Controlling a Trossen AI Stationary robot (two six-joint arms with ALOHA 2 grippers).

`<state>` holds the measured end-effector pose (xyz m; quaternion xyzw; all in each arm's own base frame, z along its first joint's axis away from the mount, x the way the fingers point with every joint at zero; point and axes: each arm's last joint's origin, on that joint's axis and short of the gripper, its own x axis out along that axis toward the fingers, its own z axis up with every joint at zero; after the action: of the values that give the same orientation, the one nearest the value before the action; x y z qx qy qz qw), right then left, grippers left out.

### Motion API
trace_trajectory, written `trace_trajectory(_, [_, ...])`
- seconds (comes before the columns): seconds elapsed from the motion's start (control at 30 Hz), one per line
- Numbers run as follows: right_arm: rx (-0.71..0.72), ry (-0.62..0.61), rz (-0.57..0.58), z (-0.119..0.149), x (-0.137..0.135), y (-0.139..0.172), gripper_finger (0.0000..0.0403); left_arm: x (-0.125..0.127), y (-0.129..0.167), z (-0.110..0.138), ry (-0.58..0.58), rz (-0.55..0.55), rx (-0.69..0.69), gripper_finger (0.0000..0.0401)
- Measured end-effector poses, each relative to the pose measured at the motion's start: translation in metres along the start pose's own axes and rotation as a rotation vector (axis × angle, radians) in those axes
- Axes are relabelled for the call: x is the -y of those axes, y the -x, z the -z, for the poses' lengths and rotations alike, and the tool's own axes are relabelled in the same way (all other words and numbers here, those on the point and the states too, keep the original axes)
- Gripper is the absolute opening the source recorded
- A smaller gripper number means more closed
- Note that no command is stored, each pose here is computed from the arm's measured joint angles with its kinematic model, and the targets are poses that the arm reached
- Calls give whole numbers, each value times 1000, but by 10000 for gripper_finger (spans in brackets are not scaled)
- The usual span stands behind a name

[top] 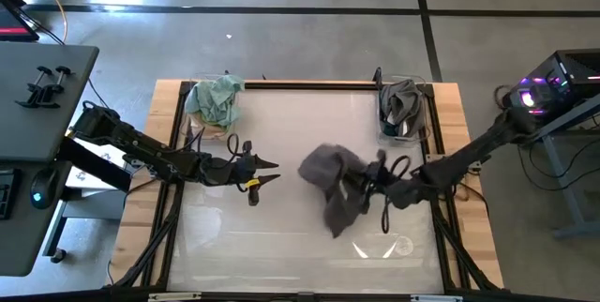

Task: Sort towels by color in basket
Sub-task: Put the dark gray towel into the right transparent bin

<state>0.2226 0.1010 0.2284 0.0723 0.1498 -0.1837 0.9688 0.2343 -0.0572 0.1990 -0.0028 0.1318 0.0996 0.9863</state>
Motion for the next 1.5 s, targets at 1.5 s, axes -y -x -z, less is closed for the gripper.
trace_trajectory(1.5, [-675, -168, 948, -59, 216, -7, 20, -1, -1, -4, 24, -2, 43, 121])
